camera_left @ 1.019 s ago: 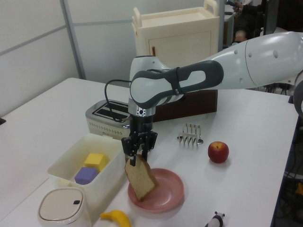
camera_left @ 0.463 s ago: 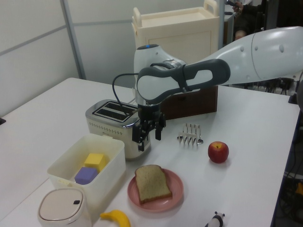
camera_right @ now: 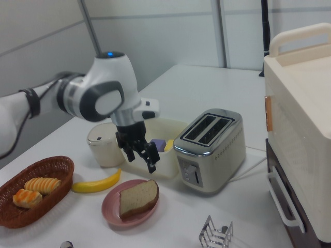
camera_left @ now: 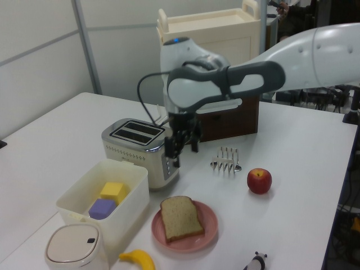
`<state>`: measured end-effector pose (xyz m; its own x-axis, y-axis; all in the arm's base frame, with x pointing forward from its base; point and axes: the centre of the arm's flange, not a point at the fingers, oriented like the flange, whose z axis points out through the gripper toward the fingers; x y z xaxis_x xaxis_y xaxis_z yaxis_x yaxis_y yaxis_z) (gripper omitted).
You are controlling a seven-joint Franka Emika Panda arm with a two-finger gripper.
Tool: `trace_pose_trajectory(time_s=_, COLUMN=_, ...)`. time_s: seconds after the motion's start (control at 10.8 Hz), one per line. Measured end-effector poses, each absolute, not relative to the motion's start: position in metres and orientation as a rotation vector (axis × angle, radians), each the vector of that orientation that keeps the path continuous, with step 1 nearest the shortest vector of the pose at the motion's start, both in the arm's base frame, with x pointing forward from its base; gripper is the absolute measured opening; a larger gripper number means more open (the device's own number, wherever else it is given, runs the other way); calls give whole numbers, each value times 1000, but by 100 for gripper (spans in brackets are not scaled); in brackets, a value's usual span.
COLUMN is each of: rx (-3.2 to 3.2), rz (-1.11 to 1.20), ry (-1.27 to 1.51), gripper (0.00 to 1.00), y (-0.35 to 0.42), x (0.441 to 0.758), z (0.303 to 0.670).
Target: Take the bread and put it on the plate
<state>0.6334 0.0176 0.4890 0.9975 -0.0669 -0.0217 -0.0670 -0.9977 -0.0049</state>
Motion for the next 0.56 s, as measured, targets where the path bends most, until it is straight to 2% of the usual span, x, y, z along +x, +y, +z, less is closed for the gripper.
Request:
trace_pose_trajectory(time_s=0.28, rx=-3156, rz=112, ry=132, gripper=100, y=-7, x=601, z=546)
trace_pose_trajectory(time_s=0.56, rx=-3141, rz=86, ry=169, gripper=100, y=-29, x=586, z=572)
